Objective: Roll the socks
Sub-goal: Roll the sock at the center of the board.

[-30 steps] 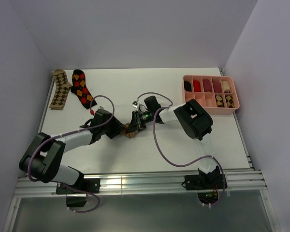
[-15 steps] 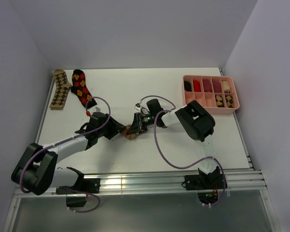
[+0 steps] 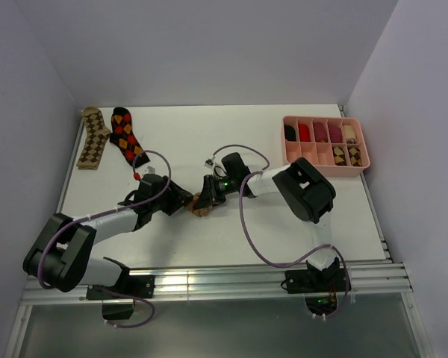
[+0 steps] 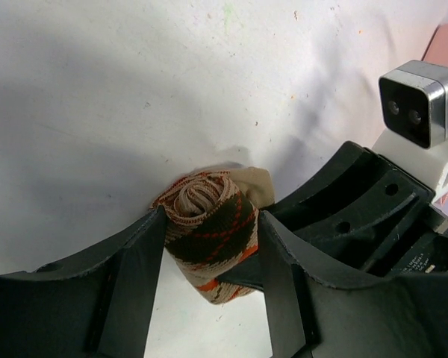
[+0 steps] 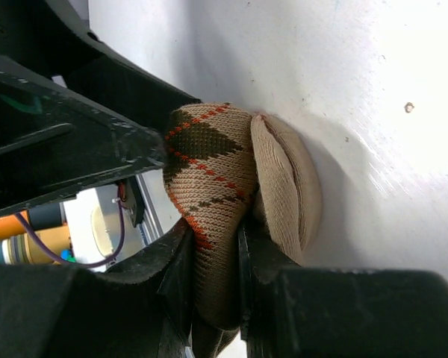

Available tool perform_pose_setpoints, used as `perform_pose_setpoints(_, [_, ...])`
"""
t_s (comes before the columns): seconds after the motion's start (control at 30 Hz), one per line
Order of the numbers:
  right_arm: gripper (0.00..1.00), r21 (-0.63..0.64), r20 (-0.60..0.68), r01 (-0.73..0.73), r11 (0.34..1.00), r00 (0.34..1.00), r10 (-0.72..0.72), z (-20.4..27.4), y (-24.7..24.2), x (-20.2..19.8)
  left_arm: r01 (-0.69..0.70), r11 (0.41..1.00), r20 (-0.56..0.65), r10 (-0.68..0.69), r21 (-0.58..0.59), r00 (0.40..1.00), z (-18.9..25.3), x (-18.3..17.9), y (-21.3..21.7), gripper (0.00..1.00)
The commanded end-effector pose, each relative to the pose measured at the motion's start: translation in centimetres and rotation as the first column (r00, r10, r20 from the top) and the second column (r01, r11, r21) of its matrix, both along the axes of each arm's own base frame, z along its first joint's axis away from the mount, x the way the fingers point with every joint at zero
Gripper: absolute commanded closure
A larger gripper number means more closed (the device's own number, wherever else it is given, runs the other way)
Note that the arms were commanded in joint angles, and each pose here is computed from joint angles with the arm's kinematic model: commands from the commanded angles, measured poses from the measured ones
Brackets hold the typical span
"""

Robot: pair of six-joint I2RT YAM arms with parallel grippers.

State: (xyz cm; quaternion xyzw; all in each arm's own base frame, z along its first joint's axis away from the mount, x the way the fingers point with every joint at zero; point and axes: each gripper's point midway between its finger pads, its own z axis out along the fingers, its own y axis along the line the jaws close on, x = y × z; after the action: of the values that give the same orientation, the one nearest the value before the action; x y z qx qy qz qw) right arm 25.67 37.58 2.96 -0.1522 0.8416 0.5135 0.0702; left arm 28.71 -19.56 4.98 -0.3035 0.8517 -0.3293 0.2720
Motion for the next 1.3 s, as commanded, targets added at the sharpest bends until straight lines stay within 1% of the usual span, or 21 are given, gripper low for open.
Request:
perform_pose_setpoints(0.0, [0.88, -0.128, -0.085, 0.011, 0.992, 0.996, -0.022, -4.8, -0.9, -2.3, 0.029, 0.999, 0.025, -0.028, -0.045, 0.999, 0.5, 0.5, -1.0, 0.43])
perform_pose_setpoints(0.1, [0.81, -0.128, -0.109, 0.021, 0.992, 0.993, -0.035, -5.2, -0.8, -2.4, 0.036, 0.999, -0.029, -0.036, -0.022, 0.999, -0.9, 0.2, -1.0, 0.44])
perform_pose_setpoints(0.2, [0.69, -0.149, -0.1, 0.021, 0.989, 0.994, -0.037, -5.4, -1.1, -2.3, 0.03, 0.999, -0.097, -0.029, 0.011, 0.995, -2.5, -0.3, -0.7, 0.45])
perform_pose_setpoints(0.23, [0.62, -0.165, -0.06, 0.031, 0.986, 0.997, -0.041, -5.3, -1.2, -1.8, 0.03, 0.999, -0.113, -0.027, 0.023, 0.993, -2.8, -0.4, -0.5, 0.45])
perform_pose_setpoints(0.3, [0.55, -0.189, -0.037, 0.032, 0.982, 0.999, -0.04, -5.1, -1.7, -1.8, 0.035, 0.998, -0.141, -0.027, 0.054, 0.99, -3.3, -0.3, -0.4, 0.45])
perform_pose_setpoints(0.33, [0.5, -0.196, 0.017, 0.047, 0.979, 0.999, -0.044, -4.5, -1.8, -1.1, 0.039, 0.997, -0.163, -0.027, 0.07, 0.986, -3.6, -0.7, -0.1, 0.45])
perform_pose_setpoints(0.43, [0.43, -0.205, 0.091, 0.058, 0.977, 0.995, -0.039, -2.8, -2.0, -0.3, 0.047, 0.994, -0.162, -0.03, 0.103, 0.986, -3.4, -0.6, 0.1, 0.45])
perform_pose_setpoints(0.47, [0.42, -0.23, 0.108, 0.074, 0.97, 0.993, -0.05, -2.8, -2.3, 0.0, 0.047, 0.993, -0.151, -0.031, 0.106, 0.988, -2.9, -0.2, 0.1, 0.45])
perform_pose_setpoints(0.53, [0.42, -0.233, 0.141, 0.081, 0.969, 0.989, -0.048, -2.0, -2.2, 0.6, 0.062, 0.988, -0.153, -0.04, 0.139, 0.987, -2.6, -0.3, 0.3, 0.45])
perform_pose_setpoints(0.57, [0.42, -0.236, 0.146, 0.085, 0.968, 0.988, -0.051, -2.0, -2.2, 0.7, 0.062, 0.987, -0.134, -0.042, 0.15, 0.99, -2.0, 0.2, 0.3, 0.45])
perform_pose_setpoints(0.6, [0.51, -0.235, 0.145, 0.086, 0.968, 0.988, -0.053, -2.0, -2.2, 0.7, 0.066, 0.985, -0.124, -0.047, 0.157, 0.991, -1.7, 0.3, 0.2, 0.44])
perform_pose_setpoints(0.67, [0.63, -0.223, 0.136, 0.082, 0.971, 0.989, -0.052, -2.1, -2.0, 0.6, 0.068, 0.984, -0.101, -0.052, 0.164, 0.994, -0.6, 0.6, 0.1, 0.43])
perform_pose_setpoints(0.7, [0.75, -0.219, 0.12, 0.088, 0.972, 0.991, -0.063, -2.3, -1.9, 0.6, 0.065, 0.984, -0.099, -0.049, 0.164, 0.994, -0.3, 0.6, 0.2, 0.43])
perform_pose_setpoints(0.83, [0.99, -0.184, 0.089, 0.11, 0.977, 0.991, -0.095, -2.5, -1.5, 0.4, 0.014, 0.992, -0.09, -0.002, 0.126, 0.996, 1.4, 0.3, 0.5, 0.42])
perform_pose_setpoints(0.87, [1.0, -0.16, 0.099, 0.121, 0.98, 0.989, -0.106, -2.1, -1.2, 0.6, -0.001, 0.993, -0.09, 0.011, 0.116, 0.996, 1.7, 0.1, 0.6, 0.42])
perform_pose_setpoints(0.93, [1.0, -0.148, 0.069, 0.148, 0.978, 0.988, -0.139, -2.2, -1.3, 0.3, -0.041, 0.996, -0.09, 0.048, 0.075, 0.995, 2.1, -0.3, 0.7, 0.42])
perform_pose_setpoints(0.97, [1.0, -0.123, 0.077, 0.158, 0.98, 0.986, -0.149, -1.9, -1.1, 0.6, -0.051, 0.997, -0.073, 0.054, 0.053, 0.996, 2.3, -0.7, 0.9, 0.41])
perform_pose_setpoints(1.0, [1.0, -0.118, 0.059, 0.167, 0.979, 0.985, -0.161, -1.9, -1.1, 0.4, -0.06, 0.998, -0.029, 0.06, 0.019, 0.998, 3.0, -0.3, 0.6, 0.41])
perform_pose_setpoints(1.03, [1.0, -0.108, 0.049, 0.163, 0.981, 0.986, -0.159, -1.8, -0.9, 0.3, -0.066, 0.998, -0.033, 0.066, -0.009, 0.997, 2.6, -1.0, 0.7, 0.41])
perform_pose_setpoints(1.13, [1.0, -0.087, 0.033, 0.18, 0.98, 0.983, -0.178, -1.6, -0.7, 0.3, -0.056, 0.995, -0.007, 0.056, -0.08, 0.998, 2.4, -1.3, 0.1, 0.42])
perform_pose_setpoints(1.27, [1.0, -0.076, 0.028, 0.178, 0.981, 0.984, -0.176, -1.5, -0.4, 0.5, -0.037, 0.996, -0.02, 0.035, -0.08, 0.999, 1.3, -1.5, -0.1, 0.44])
